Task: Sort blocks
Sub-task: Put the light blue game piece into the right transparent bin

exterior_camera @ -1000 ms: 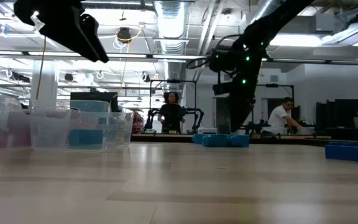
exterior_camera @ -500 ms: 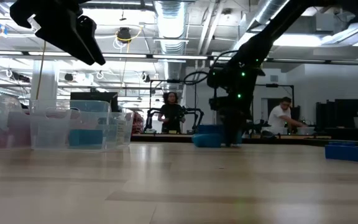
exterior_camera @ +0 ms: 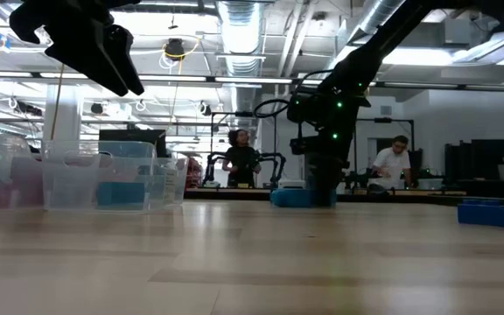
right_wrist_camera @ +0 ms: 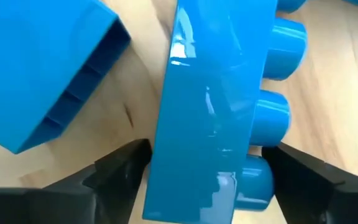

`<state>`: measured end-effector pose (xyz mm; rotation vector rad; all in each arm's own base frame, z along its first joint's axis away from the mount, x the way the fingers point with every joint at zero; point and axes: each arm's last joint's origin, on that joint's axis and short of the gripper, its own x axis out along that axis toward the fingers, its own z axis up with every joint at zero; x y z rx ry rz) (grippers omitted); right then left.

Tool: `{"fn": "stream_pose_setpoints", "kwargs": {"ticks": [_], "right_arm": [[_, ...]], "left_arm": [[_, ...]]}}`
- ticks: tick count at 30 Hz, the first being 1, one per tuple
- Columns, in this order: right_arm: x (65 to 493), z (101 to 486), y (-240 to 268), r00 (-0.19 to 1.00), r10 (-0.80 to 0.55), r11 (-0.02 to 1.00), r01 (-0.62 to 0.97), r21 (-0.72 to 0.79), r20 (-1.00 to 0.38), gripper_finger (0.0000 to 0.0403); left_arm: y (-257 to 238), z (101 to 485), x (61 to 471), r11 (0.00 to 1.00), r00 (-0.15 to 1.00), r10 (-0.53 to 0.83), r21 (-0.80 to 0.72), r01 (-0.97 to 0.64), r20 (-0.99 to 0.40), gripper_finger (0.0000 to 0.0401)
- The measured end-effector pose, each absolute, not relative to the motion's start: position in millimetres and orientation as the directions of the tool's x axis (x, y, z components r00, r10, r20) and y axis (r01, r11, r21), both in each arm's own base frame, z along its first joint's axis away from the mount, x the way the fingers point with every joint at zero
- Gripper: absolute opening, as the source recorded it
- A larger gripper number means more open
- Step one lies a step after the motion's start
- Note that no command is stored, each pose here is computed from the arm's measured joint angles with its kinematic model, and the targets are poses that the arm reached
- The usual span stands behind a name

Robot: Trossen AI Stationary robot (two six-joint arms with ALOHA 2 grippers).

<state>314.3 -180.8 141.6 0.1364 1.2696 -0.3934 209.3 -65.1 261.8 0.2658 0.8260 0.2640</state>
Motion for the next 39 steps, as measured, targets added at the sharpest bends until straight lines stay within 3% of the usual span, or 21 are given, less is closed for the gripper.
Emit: {"fn": "stream_pose_setpoints", "kwargs": {"ticks": [11, 17, 21, 28, 34, 39], "right_arm": [[314, 143, -176, 0.221, -0.211, 0.926, 0.358, -0.123, -0.952, 0.0256], [306, 155, -167, 0.174, -0.186, 0.933, 0.341, -0.118, -0.967, 0.0249], [300, 183, -152, 0.206, -0.193, 0.939, 0.321, -0.12, -0.959, 0.0248], [300, 241, -91, 0.387, -0.186, 0.976, 0.182, -0.122, -0.903, 0.0248], [307, 268, -37, 0.58, 0.019, 1.0, 0.009, 0.029, -0.814, 0.0247], [314, 278, -14, 0.656, 0.121, 0.993, -0.068, 0.101, -0.745, 0.0247]], "left_arm": [[-65, 262, 209, 0.934, 0.647, 0.333, 0.334, -0.126, -0.686, 0.0286], [-65, 261, 209, 0.941, 0.642, 0.32, 0.312, -0.131, -0.696, 0.0286], [-67, 263, 212, 0.947, 0.669, 0.297, 0.302, -0.113, -0.681, 0.0286], [-67, 271, 221, 0.91, 0.741, 0.33, 0.406, -0.086, -0.584, 0.0286], [-67, 278, 227, 0.755, 0.776, 0.392, 0.655, 0.035, -0.493, 0.0286], [-69, 290, 235, 0.626, 0.842, 0.371, 0.775, 0.085, -0.392, 0.0286]]}}
